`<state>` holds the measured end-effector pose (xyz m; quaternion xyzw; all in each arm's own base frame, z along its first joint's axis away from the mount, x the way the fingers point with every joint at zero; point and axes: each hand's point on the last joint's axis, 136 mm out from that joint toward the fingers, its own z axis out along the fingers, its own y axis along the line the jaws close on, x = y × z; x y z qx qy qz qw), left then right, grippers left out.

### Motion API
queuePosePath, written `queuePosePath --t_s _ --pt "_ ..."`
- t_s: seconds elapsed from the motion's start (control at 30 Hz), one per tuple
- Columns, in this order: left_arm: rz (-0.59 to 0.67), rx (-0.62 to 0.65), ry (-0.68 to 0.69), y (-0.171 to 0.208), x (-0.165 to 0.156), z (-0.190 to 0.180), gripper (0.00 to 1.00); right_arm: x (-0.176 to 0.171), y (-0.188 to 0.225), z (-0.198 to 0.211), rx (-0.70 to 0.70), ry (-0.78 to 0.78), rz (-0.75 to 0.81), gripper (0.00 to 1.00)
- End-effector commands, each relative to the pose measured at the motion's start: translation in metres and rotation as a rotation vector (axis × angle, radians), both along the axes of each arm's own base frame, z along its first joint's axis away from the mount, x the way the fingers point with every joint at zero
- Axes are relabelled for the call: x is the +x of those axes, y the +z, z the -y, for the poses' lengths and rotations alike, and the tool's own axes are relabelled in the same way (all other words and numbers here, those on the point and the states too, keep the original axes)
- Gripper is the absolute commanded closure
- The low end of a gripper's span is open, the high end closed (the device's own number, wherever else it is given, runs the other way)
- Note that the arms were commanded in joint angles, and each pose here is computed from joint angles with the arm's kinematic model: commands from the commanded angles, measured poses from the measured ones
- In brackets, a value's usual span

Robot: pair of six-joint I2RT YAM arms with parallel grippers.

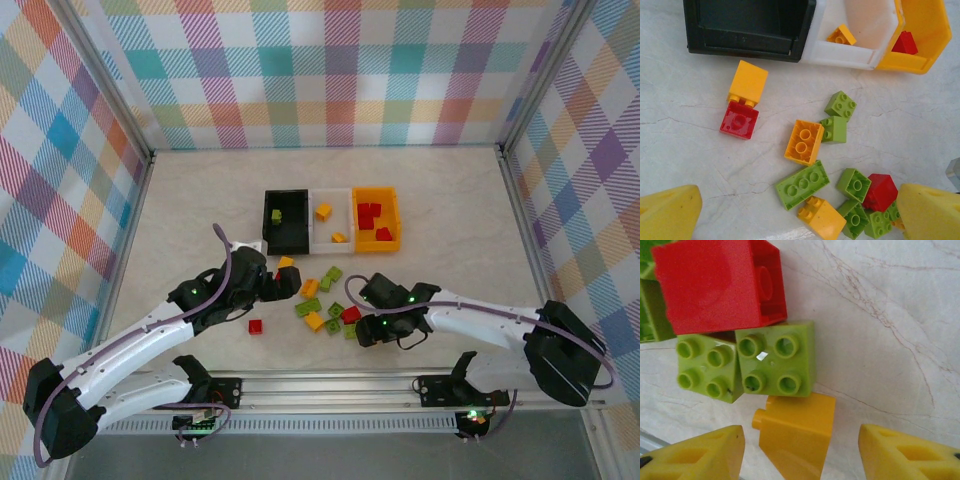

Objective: Sort the legos into containers by color

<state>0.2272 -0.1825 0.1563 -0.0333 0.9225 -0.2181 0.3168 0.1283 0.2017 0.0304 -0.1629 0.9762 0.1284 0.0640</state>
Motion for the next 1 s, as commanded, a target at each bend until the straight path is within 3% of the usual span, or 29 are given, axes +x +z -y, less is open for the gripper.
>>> queuePosePath --t_s 0.0,0.33,0.6,0.77,0.97 --pt "-0.012 0.019 0.035 -0.007 0.001 -0.008 0.0 -0.001 -0.006 -0.001 -0.005 -0.002 -0.007 0.41" --pt "-0.024 0.032 0.046 -0.013 0.002 -0.011 0.0 0.0 -0.003 -0.002 0.002 0.008 0.004 0.69" --pt "-0.033 0.047 0.058 -0.02 -0.001 -0.017 0.0 0.019 0.05 -0.003 0.021 0.033 0.141 0.74" --pt "-0.049 0.056 0.087 -0.026 -0.005 -0.025 0.0 0.074 0.094 -0.039 0.09 0.045 0.26 0.75" --pt "-0.057 0.045 0.115 -0.032 -0.012 -0.035 0.0 0.18 0.122 -0.092 0.137 -0.005 0.381 0.75"
